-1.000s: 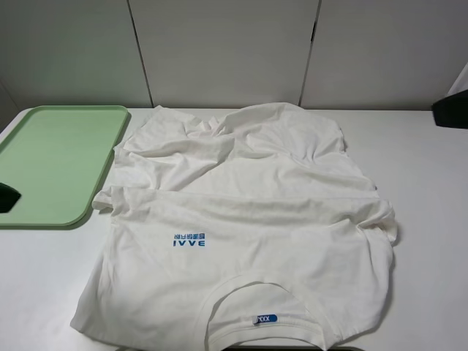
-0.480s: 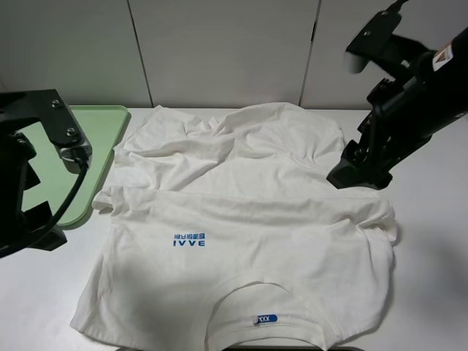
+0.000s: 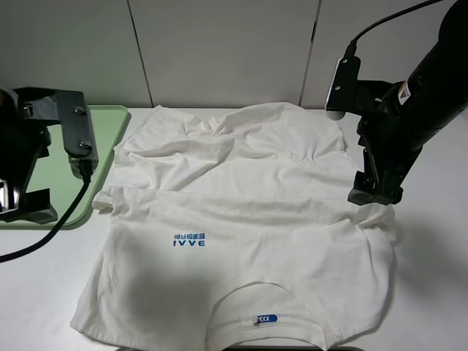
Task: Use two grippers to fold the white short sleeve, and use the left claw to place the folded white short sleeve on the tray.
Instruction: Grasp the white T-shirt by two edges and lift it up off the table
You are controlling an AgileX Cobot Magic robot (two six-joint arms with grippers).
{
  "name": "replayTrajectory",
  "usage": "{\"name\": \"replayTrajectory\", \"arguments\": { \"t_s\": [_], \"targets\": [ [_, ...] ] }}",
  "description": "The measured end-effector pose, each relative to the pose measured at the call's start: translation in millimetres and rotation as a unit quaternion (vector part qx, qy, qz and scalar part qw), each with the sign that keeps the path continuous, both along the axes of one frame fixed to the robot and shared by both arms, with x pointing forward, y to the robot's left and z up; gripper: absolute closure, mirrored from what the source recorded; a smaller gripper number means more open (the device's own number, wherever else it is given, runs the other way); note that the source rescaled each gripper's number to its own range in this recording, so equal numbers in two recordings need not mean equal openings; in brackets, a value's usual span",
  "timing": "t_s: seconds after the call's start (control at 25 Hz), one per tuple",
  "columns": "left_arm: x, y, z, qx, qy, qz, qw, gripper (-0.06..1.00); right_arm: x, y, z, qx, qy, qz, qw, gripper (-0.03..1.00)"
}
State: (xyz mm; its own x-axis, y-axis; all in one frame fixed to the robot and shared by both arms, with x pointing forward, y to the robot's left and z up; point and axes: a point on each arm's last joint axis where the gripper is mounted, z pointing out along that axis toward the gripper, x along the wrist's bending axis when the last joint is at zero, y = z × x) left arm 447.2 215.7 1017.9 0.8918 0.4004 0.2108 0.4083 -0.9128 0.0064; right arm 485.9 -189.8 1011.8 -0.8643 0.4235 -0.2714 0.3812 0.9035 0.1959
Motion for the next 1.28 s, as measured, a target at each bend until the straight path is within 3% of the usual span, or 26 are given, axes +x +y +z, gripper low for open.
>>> {"name": "replayTrajectory", "arguments": {
  "t_s": [0.28, 0.44, 0.56, 0.92, 1.28],
  "targets": [
    [36, -16, -11, 0.023, 0.023, -0.056, 0.998, 0.00, 8, 3, -14, -0.031, 0.006, 0.071, 0.997, -0.03],
    [43, -20, -15, 0.026, 0.028, -0.064, 0.997, 0.00, 13, 6, -24, -0.039, -0.001, 0.097, 0.995, -0.03],
    [76, -36, -47, 0.043, 0.060, -0.114, 0.991, 0.00, 17, 6, -39, -0.057, 0.006, 0.118, 0.991, -0.03],
    [112, -55, -88, 0.044, 0.072, -0.127, 0.988, 0.01, 30, 9, -77, -0.086, 0.031, 0.141, 0.986, -0.03],
    [117, -65, -128, 0.033, 0.102, -0.170, 0.980, 0.02, 34, 10, -95, -0.103, 0.046, 0.156, 0.981, -0.03]
  ]
}}
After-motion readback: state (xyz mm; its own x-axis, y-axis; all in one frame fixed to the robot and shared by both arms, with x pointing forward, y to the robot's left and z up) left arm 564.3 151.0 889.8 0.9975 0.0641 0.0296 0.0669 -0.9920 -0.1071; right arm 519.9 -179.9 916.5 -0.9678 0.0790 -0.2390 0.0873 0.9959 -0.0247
